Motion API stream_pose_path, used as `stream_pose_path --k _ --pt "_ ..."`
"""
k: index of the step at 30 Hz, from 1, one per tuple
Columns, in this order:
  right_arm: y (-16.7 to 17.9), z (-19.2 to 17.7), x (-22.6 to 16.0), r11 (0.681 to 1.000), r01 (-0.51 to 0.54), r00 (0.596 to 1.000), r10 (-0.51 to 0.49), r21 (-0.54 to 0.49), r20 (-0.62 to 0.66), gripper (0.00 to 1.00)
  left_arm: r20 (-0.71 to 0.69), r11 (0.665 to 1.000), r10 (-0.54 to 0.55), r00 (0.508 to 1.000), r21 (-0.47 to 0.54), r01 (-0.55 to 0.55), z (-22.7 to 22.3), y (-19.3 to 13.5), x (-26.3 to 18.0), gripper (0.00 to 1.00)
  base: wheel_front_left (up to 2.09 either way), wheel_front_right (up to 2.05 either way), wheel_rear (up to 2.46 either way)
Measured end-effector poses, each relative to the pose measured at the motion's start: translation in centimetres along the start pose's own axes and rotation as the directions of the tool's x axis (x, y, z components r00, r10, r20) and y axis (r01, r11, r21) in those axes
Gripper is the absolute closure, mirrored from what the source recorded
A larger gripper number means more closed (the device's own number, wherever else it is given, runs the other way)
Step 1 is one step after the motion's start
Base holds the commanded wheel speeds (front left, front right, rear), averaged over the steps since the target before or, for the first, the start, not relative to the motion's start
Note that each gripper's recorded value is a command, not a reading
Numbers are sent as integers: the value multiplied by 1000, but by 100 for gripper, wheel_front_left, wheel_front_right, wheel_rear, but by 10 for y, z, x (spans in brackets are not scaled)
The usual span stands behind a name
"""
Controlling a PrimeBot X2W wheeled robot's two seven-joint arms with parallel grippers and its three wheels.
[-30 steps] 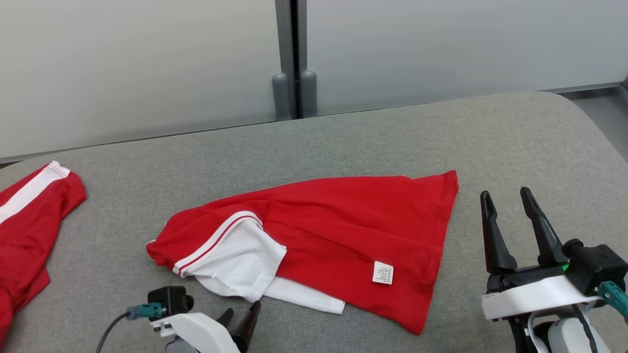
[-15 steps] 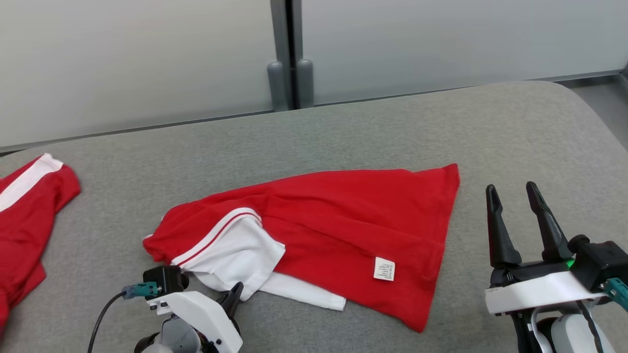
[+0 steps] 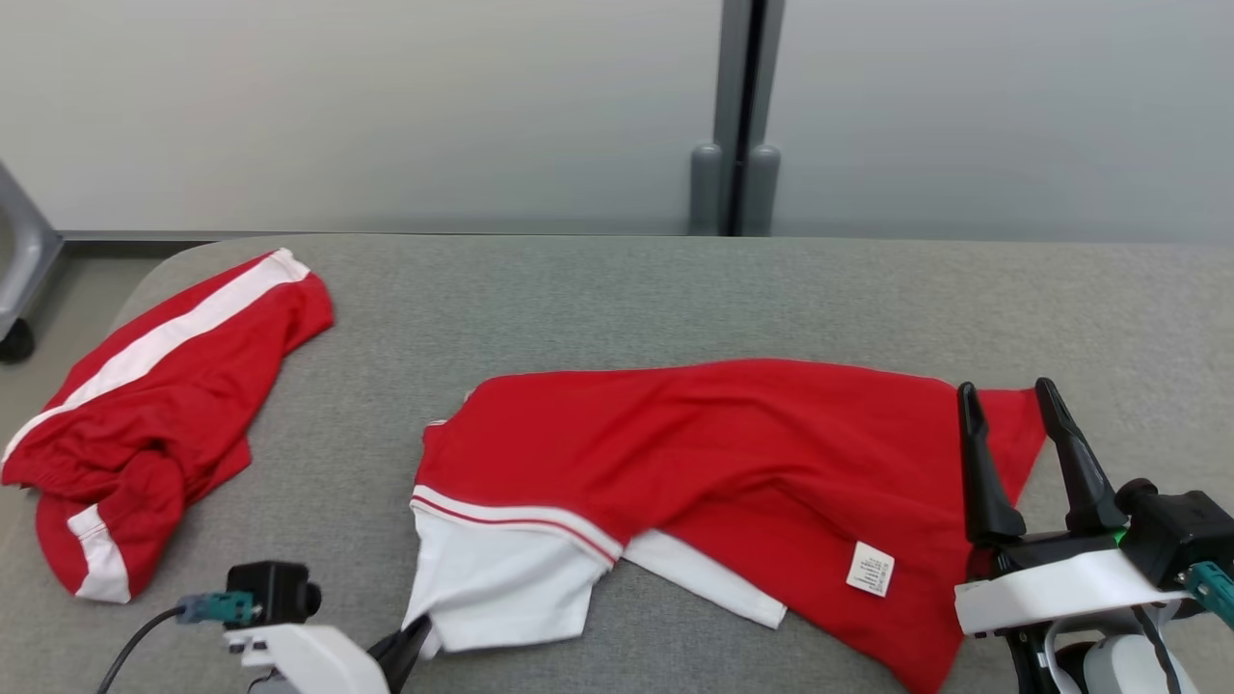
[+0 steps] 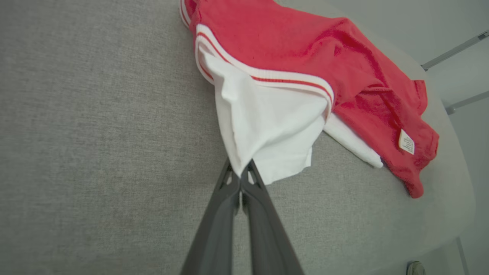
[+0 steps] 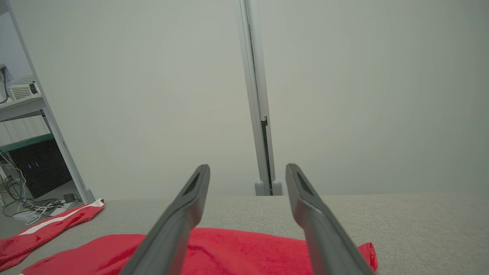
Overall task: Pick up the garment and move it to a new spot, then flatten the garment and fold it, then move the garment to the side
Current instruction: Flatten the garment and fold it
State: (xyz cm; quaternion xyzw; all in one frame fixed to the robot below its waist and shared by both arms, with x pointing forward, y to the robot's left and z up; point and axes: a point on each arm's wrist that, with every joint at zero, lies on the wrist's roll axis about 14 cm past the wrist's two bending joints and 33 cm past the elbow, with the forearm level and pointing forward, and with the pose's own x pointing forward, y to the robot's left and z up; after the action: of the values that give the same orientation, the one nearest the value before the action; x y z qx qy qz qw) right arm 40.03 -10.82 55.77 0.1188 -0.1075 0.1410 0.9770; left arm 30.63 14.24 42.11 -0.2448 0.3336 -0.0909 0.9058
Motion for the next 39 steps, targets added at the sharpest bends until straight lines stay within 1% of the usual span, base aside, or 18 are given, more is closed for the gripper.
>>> stream_pose_path --k 5,7,11,12,13,14,17,19,22,25,29,30,32,35,37,39 --pt "10 -3 4 1000 -31 999 31 6 -8 0 -76 996 81 994 -32 -84 -17 29 -30 100 0 0 0" --pt "10 -3 4 999 -32 999 32 4 -9 0 -90 995 90 992 -43 -94 -20 33 -34 100 0 0 0" --pt "0 -2 1 1000 -13 1000 12 -15 -11 0 -126 982 177 976 -43 -183 -28 59 -47 100 0 0 0" --pt "-2 -2 1 1000 -10 1000 10 -18 -11 0 -125 978 195 973 -45 -202 -28 64 -49 95 0 0 0" --pt "-3 -2 0 1000 -8 1000 8 -19 -13 0 -123 976 206 971 -47 -213 -28 66 -49 53 0 0 0" --pt "-3 -3 -1 1000 -6 1000 6 -20 -14 0 -121 975 211 970 -46 -218 -28 68 -49 0 0 0 0" --pt "-4 -5 -3 1000 -5 1000 4 -20 -24 0 -129 969 241 962 -31 -247 -34 77 -46 0 0 0 0" --pt "-4 -6 -6 1000 -4 1000 3 -20 -28 0 -88 967 256 963 2 -256 -29 79 -44 0 0 0 0" --pt "-7 -6 -9 1000 7 999 -7 -22 -32 0 50 967 248 967 43 -251 -2 75 -39 0 0 0 0" --pt "-11 -6 -13 999 19 999 -20 -29 -35 0 225 962 228 947 101 -255 36 65 -41 0 0 0 0" --pt "-24 -3 -22 998 56 998 -57 -41 -33 0 436 957 159 886 153 -247 81 42 -47 0 0 0 0" --pt "-30 3 -25 996 76 997 -77 -48 -17 0 525 954 111 844 183 -239 98 28 -52 0 0 0 0" --pt "-36 9 -28 994 93 996 -93 -56 1 0 620 957 60 783 188 -222 119 12 -58 0 0 0 0" --pt "-41 13 -34 992 111 994 -110 -65 7 0 692 954 14 722 206 -216 132 -1 -61 0 0 0 0" --pt "-43 13 -38 991 117 993 -117 -67 5 0 719 951 1 695 213 -222 137 -5 -62 0 0 0 0" --pt "-45 12 -40 990 122 992 -123 -68 2 0 733 946 -16 680 231 -226 139 -10 -62 0 0 0 0"
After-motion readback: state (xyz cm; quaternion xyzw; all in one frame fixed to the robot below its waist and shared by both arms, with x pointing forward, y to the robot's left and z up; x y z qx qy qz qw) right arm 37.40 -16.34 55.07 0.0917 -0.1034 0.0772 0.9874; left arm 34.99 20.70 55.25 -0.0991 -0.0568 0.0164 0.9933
